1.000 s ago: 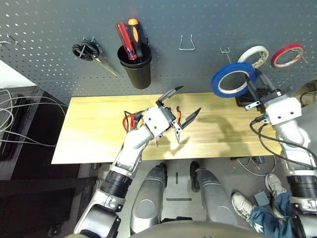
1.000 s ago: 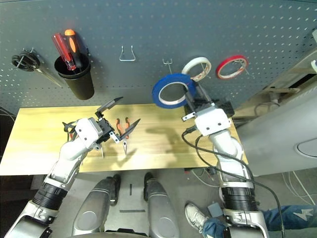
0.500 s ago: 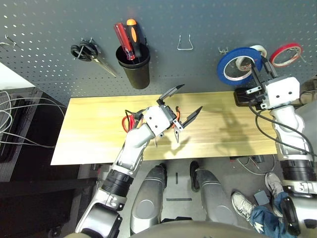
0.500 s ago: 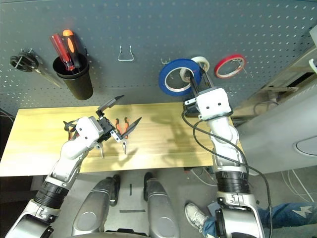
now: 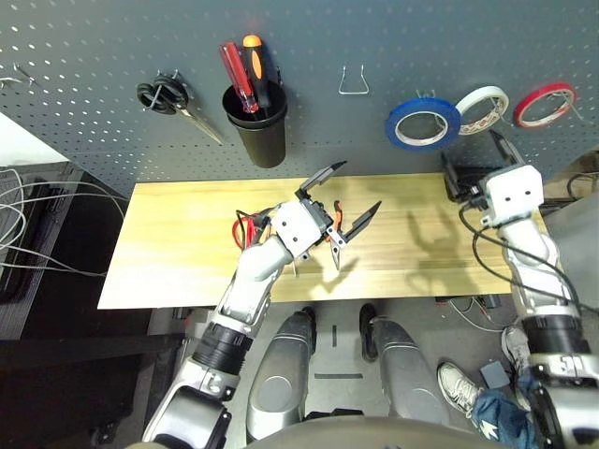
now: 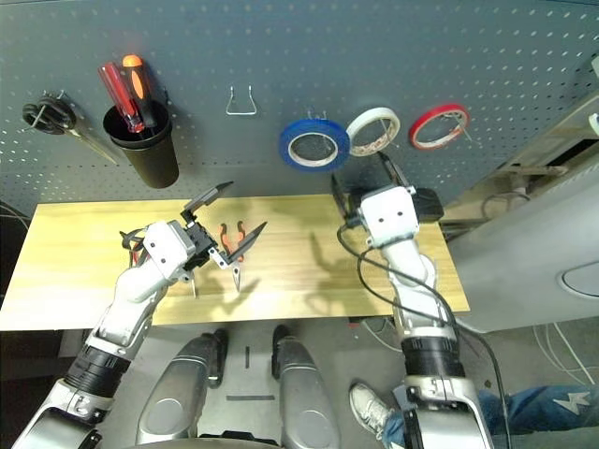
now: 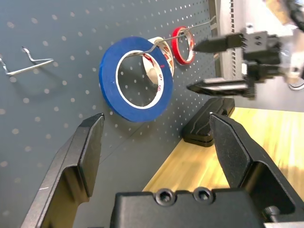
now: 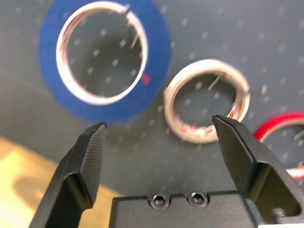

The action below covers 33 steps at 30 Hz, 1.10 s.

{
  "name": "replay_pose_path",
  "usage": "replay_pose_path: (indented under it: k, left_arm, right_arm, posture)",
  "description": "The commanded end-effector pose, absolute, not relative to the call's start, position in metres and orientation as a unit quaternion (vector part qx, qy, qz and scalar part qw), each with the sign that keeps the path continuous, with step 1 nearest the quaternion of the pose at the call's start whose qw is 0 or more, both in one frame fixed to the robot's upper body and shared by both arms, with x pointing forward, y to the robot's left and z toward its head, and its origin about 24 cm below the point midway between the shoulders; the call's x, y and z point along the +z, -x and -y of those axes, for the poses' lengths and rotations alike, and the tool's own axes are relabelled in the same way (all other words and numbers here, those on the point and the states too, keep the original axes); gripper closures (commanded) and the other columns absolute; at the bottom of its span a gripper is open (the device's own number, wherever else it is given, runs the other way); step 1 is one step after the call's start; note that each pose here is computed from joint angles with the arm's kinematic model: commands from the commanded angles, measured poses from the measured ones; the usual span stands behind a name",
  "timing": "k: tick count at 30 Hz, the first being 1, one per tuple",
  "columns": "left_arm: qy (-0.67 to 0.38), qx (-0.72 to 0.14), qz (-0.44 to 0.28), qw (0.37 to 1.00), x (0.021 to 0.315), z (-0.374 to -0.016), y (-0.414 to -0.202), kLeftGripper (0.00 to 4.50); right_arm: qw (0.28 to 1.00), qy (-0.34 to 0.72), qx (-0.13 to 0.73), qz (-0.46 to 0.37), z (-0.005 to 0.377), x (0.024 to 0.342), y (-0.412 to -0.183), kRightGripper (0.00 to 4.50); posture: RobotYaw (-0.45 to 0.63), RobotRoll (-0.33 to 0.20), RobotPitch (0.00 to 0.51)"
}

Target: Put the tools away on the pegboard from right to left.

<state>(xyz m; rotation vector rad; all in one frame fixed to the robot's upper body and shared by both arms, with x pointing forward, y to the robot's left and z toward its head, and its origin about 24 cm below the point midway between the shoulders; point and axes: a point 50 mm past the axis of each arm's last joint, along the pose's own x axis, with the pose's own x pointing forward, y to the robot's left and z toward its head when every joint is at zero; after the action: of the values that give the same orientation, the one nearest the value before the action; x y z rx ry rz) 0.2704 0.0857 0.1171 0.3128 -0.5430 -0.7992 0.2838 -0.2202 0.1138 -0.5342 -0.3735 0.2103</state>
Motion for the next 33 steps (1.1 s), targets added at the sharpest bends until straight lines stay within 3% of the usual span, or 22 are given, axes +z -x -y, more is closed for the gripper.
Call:
replay_pose_path:
  k: [1, 7, 15, 25, 33]
  left_arm:
    - [-0.151, -0.396, 0.240, 0.874, 0.109, -0.083, -0.269, 0.00]
    - [-0.150, -0.398, 0.229, 0.876, 0.108, -0.083, -0.271, 0.00]
    - [-0.166, -0.421, 0.159, 0.878, 0.100, -0.089, -0.278, 0.00]
    - [-0.216, -0.401, 0.043, 0.889, 0.083, -0.124, -0.284, 0.00]
    - [-0.226, -0.382, 0.019, 0.896, 0.077, -0.138, -0.281, 0.00]
  right_arm:
    - [0.957, 0.226, 0.145, 0.107, 0.209, 0.089, -0.279, 0.01]
    - [0.970, 0.137, 0.197, -0.048, 0.187, 0.053, -0.283, 0.01]
    - [0.961, 0.015, 0.214, -0.172, 0.149, 0.040, -0.303, 0.01]
    - [0.942, -0.029, 0.240, -0.234, 0.103, 0.037, -0.323, 0.01]
    - [0.930, -0.041, 0.240, -0.276, 0.082, 0.035, -0.331, 0.01]
  posture:
    - [0.12, 0.000, 0.279]
    - [0.13, 0.000, 0.284]
    - [0.16, 0.000, 0.276]
    - [0.21, 0.000, 0.279]
    - [0.23, 0.000, 0.292]
